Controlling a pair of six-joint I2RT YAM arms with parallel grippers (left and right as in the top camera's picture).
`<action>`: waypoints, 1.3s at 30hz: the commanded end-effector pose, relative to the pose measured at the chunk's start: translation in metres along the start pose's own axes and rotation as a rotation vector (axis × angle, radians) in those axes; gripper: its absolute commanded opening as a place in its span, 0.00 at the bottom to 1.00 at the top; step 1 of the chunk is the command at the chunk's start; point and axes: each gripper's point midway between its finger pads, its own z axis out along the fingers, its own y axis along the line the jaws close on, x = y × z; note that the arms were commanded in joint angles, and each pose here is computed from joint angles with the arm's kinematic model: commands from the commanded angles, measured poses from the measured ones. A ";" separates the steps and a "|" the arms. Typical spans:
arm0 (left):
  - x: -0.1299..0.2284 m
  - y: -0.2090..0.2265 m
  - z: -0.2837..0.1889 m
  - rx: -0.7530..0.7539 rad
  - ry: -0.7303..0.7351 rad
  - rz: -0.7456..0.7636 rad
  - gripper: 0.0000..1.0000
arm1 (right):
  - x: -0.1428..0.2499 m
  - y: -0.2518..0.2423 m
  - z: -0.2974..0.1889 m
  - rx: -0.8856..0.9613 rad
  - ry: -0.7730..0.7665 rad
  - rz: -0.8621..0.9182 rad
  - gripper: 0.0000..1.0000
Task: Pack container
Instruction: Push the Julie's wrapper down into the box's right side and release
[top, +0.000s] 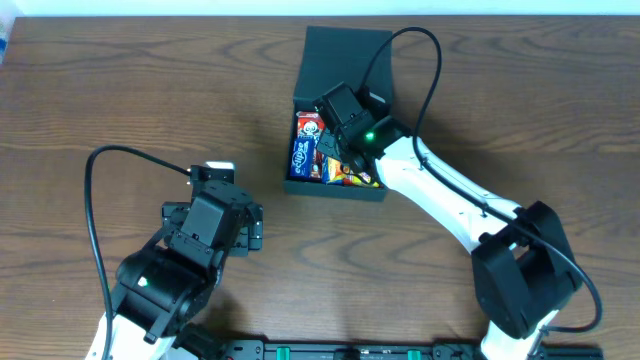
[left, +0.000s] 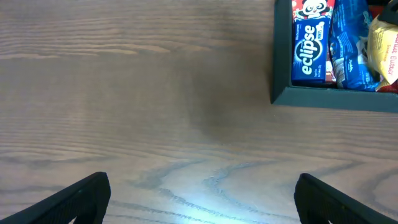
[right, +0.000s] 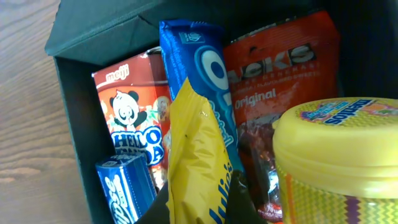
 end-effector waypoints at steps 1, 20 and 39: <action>0.000 0.004 0.001 -0.024 -0.003 -0.001 0.95 | -0.005 -0.007 0.003 0.034 -0.039 0.015 0.21; 0.000 0.004 0.001 -0.024 -0.003 -0.001 0.95 | -0.024 0.025 -0.017 -0.090 -0.108 -0.088 0.99; 0.000 0.004 0.001 -0.024 -0.003 -0.001 0.95 | -0.016 -0.011 -0.091 0.000 -0.124 -0.230 0.99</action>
